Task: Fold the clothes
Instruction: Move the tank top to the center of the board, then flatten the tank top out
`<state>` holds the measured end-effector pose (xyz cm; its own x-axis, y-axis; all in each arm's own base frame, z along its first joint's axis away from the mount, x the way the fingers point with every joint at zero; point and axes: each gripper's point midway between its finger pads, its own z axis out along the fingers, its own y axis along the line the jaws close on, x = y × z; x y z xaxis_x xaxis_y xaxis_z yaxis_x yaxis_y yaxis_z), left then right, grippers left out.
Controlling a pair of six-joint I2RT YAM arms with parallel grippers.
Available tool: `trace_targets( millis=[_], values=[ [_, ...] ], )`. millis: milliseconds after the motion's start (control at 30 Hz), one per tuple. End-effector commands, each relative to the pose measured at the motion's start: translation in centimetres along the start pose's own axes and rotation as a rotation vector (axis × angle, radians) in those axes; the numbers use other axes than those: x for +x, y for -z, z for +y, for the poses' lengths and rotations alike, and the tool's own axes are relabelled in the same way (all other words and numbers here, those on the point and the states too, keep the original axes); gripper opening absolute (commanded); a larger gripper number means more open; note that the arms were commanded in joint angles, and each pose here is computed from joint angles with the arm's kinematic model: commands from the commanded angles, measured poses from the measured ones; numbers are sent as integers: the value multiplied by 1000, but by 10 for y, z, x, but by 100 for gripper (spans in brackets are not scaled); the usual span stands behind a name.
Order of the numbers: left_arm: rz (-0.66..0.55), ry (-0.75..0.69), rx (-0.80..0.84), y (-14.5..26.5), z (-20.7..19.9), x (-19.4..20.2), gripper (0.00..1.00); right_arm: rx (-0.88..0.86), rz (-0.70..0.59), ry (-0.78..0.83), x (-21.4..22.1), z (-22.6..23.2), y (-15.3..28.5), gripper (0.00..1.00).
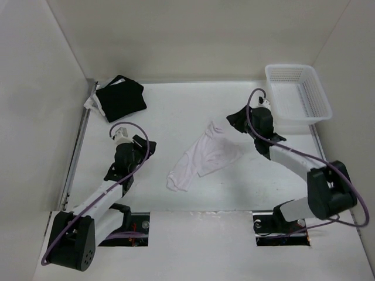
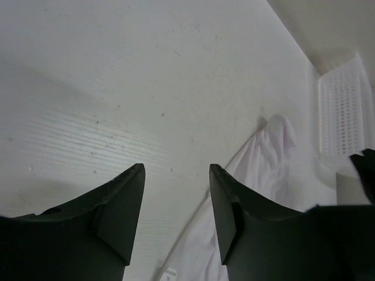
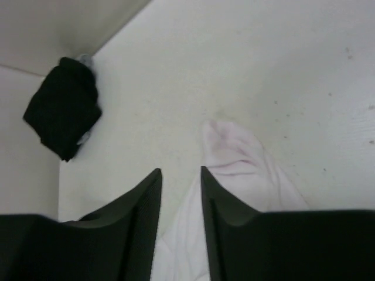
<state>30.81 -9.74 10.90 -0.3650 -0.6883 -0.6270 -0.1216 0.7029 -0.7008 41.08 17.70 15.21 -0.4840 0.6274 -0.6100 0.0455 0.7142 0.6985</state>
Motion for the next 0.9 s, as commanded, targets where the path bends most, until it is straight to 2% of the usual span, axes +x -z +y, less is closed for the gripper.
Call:
trace_targets(
  millis=[0,67,100,133,167,200,300,400,500,667,867],
  values=[
    [51,-91,-55,6,15,19,44,-146,-52,144,8,51,46,20],
    [81,-117,-79,8,20,30,42,-144,68,199,55,47,61,10],
    [99,-131,-96,10,23,38,41,-148,119,223,75,47,68,9],
    [110,-139,-117,13,28,44,40,-160,228,272,118,47,85,9],
    [112,-144,-134,15,33,47,40,-183,317,310,155,49,103,14],
    [113,-148,-145,16,35,49,40,-197,357,327,172,52,112,17],
    [108,-143,-157,19,38,50,40,-233,464,380,228,58,148,38],
    [115,-143,-154,24,37,52,39,-266,508,432,257,65,161,46],
    [135,-146,-161,31,39,59,38,-278,570,468,292,77,158,52],
    [165,-142,-151,39,39,69,36,-229,594,489,320,72,138,52],
    [209,-177,-164,41,39,85,33,-153,555,477,320,60,113,49]
  ],
)
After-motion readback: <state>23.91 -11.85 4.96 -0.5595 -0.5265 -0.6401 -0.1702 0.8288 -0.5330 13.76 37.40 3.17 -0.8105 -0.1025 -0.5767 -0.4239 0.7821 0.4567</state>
